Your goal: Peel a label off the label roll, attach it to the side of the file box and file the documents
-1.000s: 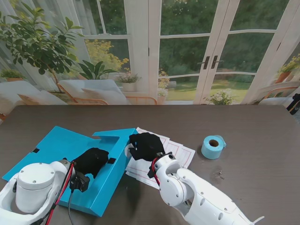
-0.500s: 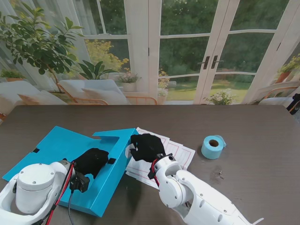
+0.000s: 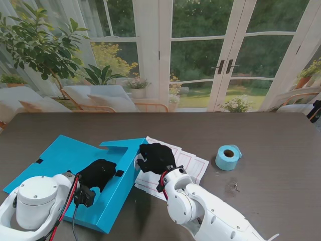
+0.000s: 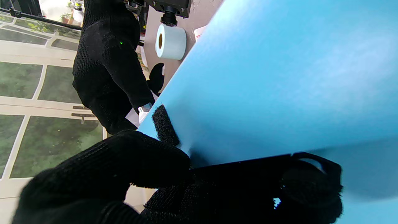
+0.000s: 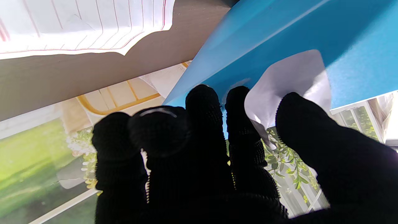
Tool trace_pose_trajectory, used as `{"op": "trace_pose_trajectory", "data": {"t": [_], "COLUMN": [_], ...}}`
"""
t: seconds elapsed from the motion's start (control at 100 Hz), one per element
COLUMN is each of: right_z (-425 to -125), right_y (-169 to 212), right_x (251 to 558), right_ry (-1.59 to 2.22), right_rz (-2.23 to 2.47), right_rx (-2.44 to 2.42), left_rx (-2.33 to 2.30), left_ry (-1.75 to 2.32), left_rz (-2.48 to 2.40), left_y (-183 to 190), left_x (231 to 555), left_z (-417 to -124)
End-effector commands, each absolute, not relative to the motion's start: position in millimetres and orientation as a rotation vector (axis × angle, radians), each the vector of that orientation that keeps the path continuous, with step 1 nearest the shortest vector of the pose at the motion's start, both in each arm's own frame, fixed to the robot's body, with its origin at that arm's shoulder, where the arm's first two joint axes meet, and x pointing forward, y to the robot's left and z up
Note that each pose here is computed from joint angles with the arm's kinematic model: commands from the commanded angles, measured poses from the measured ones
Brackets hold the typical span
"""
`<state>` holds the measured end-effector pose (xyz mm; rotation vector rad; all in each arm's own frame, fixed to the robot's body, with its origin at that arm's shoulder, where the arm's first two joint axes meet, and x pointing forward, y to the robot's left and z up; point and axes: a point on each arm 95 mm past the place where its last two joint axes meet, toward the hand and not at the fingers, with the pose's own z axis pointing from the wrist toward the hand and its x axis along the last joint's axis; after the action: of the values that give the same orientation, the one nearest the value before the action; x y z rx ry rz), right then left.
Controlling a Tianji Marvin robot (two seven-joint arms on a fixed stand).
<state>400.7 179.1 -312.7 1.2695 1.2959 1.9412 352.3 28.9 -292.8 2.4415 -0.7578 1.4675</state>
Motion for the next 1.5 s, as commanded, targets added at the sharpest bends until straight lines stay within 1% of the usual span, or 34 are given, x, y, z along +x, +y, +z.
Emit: {"op": "trace_pose_trajectory", "data": {"t": [0.0, 1.49], "right_z": [-316.8, -319.0], "right_y": [182.9, 178.6], "right_x": [397.6, 405.9], "right_ry": [1.313, 1.293], "right_rz": [1.932, 1.804], "right_rx": [1.280, 1.341], "left_rx": [2.418, 2.408], "left_ry": [-0.762, -0.763], "left_rz": [1.470, 1.464], "left_y": [26.2, 30.2], "left_x": [350.1, 341.1], "left_z": [-290.4, -288.2]}}
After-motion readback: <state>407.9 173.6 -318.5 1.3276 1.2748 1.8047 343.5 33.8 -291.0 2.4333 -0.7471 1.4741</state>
